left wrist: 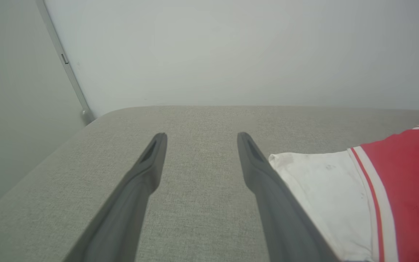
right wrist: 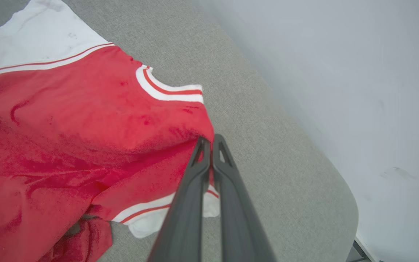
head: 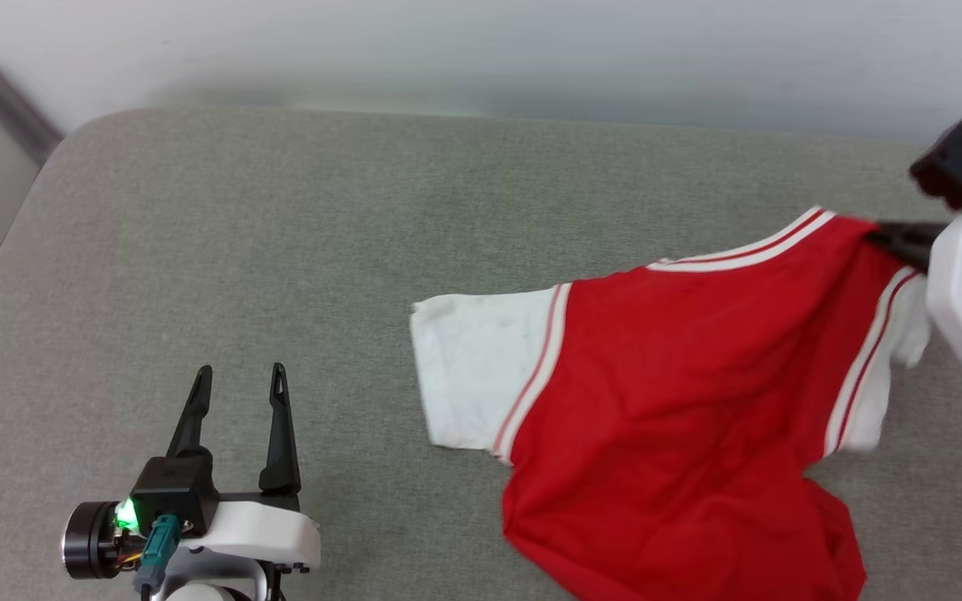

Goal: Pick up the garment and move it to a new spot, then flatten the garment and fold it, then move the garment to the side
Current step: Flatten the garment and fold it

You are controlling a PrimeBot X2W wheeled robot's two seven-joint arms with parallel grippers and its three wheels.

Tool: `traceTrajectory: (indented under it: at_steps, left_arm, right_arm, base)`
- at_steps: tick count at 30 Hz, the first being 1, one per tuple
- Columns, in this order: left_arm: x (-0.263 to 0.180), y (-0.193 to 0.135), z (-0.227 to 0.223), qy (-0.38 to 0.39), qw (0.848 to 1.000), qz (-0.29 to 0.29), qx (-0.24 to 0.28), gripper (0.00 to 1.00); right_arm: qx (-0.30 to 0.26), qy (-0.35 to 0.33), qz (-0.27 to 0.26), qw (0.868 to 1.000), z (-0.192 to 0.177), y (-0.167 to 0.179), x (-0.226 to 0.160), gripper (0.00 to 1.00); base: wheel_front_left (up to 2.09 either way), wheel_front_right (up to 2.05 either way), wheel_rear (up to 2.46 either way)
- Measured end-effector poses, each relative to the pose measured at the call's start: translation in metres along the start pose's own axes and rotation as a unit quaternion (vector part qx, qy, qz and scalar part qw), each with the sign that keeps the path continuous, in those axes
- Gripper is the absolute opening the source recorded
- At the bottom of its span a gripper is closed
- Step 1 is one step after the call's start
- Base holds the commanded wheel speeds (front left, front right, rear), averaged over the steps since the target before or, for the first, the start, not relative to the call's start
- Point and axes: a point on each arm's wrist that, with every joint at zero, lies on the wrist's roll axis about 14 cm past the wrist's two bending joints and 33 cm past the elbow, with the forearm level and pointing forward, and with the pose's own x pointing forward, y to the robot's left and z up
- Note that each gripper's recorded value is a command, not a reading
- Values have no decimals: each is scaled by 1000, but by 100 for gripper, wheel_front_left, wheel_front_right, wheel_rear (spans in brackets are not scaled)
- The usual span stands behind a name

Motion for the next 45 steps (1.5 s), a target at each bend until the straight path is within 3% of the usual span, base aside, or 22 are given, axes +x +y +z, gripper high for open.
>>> traceTrajectory:
  at_steps: [4,10,17,20,24,25,26,30,34,37,41,45]
  left_arm:
    - [-2,6,-3,6,1000,9,4,100]
    - [4,9,-12,18,1000,17,3,100]
    - [14,8,-20,29,999,19,4,100]
    - [16,9,-22,31,999,23,5,100]
    - [18,10,-22,31,999,26,6,100]
    - [18,9,-22,30,999,24,6,100]
    - [19,8,-22,29,999,23,7,100]
    - [21,6,-15,18,1000,18,8,100]
    - [20,1,-7,5,1000,11,6,100]
    - [18,-3,-4,2,1000,4,4,100]
    - [18,-6,-1,-3,1000,-1,4,100]
    - [17,-5,-7,5,1000,0,6,100]
  right_arm:
    - [-7,26,-26,999,5,-23,10,0]
    - [3,66,-11,998,-3,-15,61,0]
    - [23,122,55,991,-44,46,132,0]
    - [27,148,84,985,-67,74,146,0]
    - [45,121,88,988,-64,80,151,0]
    - [47,109,85,989,-62,79,151,42]
    - [50,98,84,990,-59,79,149,100]
    - [47,-2,63,997,-27,66,138,100]
    - [64,-97,22,993,5,33,113,100]
    - [64,-130,-17,989,18,-1,88,100]
    - [63,-114,-58,990,21,-43,62,100]
    - [88,-17,-64,994,-3,-67,52,100]
  base:
    - [0,0,0]
    - [0,0,0]
    - [0,0,0]
    - [0,0,0]
    - [0,0,0]
    - [0,0,0]
    - [0,0,0]
    - [0,0,0]
    - [0,0,0]
    - [0,0,0]
    - [0,0,0]
    - [0,0,0]
